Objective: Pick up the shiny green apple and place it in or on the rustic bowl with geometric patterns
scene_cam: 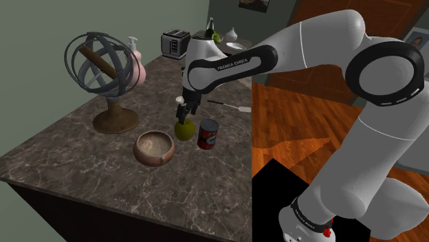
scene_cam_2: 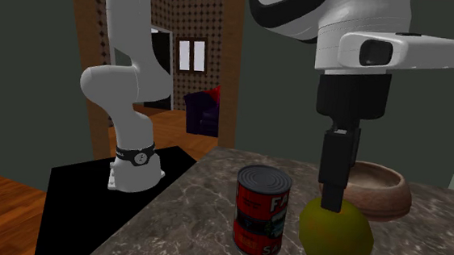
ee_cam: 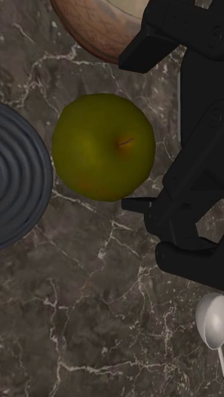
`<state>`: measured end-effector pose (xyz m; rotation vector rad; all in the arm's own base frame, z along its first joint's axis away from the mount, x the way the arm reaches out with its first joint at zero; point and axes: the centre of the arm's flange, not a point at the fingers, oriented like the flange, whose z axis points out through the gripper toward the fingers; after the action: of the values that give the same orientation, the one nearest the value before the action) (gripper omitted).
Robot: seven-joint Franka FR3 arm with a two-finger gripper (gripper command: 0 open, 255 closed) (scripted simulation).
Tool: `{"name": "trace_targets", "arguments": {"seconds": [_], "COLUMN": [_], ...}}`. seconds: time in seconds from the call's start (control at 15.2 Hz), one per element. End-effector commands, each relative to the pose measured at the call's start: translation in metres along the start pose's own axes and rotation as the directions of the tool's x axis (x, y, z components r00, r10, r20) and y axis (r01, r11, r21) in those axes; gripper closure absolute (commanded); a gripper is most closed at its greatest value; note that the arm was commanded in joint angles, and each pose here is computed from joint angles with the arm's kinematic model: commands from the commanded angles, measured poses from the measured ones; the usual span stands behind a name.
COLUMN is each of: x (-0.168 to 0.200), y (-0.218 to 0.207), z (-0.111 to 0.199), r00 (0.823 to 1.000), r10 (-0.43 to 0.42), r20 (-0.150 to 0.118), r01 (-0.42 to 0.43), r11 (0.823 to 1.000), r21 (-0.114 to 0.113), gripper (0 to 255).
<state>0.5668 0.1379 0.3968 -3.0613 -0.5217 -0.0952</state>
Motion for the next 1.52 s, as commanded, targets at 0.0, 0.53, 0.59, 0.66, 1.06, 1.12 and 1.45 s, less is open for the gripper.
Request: {"name": "trace_targets", "arguments": {"seconds": [0.0, 0.53, 0.59, 0.66, 1.06, 1.12, 1.45], "x": [0.0, 0.0, 0.0, 0.0, 0.002, 0.003, 0.005], "y": [0.0, 0.0, 0.0, 0.0, -0.001, -0.001, -0.002], "z": [0.0, 0.0, 0.0, -0.005, -0.037, -0.042, -0.068], "r00": [1.0, 1.0, 1.0, 1.0, 1.0, 1.0, 1.0], "r10": [0.0, 0.0, 0.0, 0.0, 0.0, 0.0, 0.0], "r20": [0.0, 0.0, 0.0, 0.0, 0.0, 0.0, 0.0], "r01": [0.0, 0.0, 0.0, 0.0, 0.0, 0.0, 0.0], "r11": [1.0, 1.0, 1.0, 1.0, 1.0, 1.0, 1.0], "r21": [0.0, 0.0, 0.0, 0.0, 0.0, 0.0, 0.0], "gripper": [255, 255, 255, 255, 255, 255, 255]}}
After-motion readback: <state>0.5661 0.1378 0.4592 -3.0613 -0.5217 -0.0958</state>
